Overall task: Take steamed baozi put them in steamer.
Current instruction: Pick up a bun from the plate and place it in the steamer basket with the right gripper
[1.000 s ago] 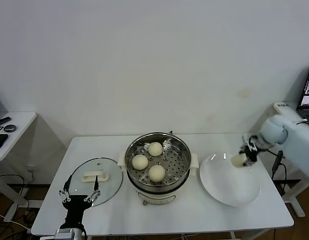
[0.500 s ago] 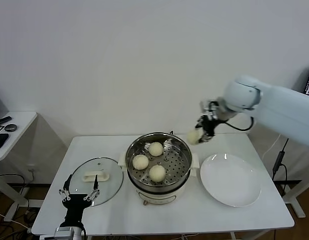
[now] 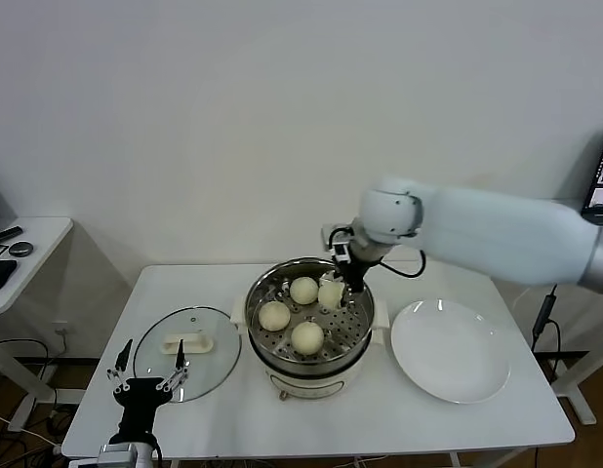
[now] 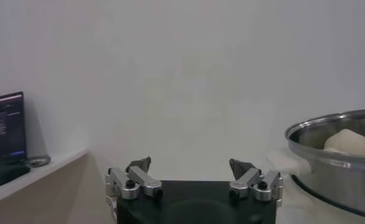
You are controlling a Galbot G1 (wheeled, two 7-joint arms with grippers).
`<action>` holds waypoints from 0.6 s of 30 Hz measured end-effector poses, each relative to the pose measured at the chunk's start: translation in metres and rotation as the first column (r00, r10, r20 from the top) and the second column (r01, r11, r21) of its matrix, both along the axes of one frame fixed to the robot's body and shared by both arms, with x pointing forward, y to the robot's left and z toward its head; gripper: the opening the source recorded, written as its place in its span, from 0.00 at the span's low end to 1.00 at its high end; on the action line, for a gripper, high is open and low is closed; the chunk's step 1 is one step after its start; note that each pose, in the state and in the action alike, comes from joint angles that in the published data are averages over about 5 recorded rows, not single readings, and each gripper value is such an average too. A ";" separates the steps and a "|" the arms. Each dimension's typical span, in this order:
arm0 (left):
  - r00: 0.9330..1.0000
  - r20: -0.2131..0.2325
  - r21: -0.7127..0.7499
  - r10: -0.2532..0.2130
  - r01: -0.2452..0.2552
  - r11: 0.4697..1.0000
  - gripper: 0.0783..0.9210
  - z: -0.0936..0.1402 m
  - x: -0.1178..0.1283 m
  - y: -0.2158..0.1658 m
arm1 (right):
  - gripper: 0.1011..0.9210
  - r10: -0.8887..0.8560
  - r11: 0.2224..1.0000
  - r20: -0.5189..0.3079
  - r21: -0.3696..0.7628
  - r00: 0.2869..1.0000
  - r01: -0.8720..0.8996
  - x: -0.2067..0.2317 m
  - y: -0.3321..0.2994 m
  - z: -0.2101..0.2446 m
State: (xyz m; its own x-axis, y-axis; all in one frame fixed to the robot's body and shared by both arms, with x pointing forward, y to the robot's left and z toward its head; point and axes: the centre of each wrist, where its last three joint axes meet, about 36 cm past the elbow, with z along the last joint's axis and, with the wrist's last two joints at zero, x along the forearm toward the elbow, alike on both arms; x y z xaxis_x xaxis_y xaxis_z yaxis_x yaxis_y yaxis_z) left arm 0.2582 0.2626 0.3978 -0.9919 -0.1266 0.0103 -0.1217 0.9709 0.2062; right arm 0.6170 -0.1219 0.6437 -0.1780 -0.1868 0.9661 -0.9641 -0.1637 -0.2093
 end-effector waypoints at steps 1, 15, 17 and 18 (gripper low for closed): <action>1.000 0.000 0.000 0.001 -0.001 1.000 0.88 0.000 0.000 0.000 | 0.53 -0.001 1.000 0.000 -0.008 1.000 0.001 0.001 0.001 -0.005; 1.000 0.005 0.001 0.006 -0.006 1.000 0.88 0.001 0.000 0.000 | 0.54 -0.002 0.998 0.003 -0.064 1.000 0.002 0.014 0.006 -0.047; 1.000 0.006 0.002 0.006 -0.006 1.000 0.88 0.002 -0.001 0.000 | 0.56 0.002 0.998 0.002 -0.065 1.000 -0.002 0.014 0.007 -0.050; 1.000 0.006 0.002 0.006 -0.006 1.000 0.88 0.002 -0.001 0.000 | 0.59 0.004 0.998 0.001 -0.066 1.000 -0.004 0.014 0.008 -0.051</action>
State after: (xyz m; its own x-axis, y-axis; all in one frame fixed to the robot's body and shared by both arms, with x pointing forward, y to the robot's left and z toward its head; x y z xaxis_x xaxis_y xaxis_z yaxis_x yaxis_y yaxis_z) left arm 0.2569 0.2625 0.4000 -0.9912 -0.1322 0.0039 -0.1286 0.9698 0.2071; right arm 0.6308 -0.1143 0.5928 -0.1785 -0.1237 0.9761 -0.9631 -0.1811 -0.1991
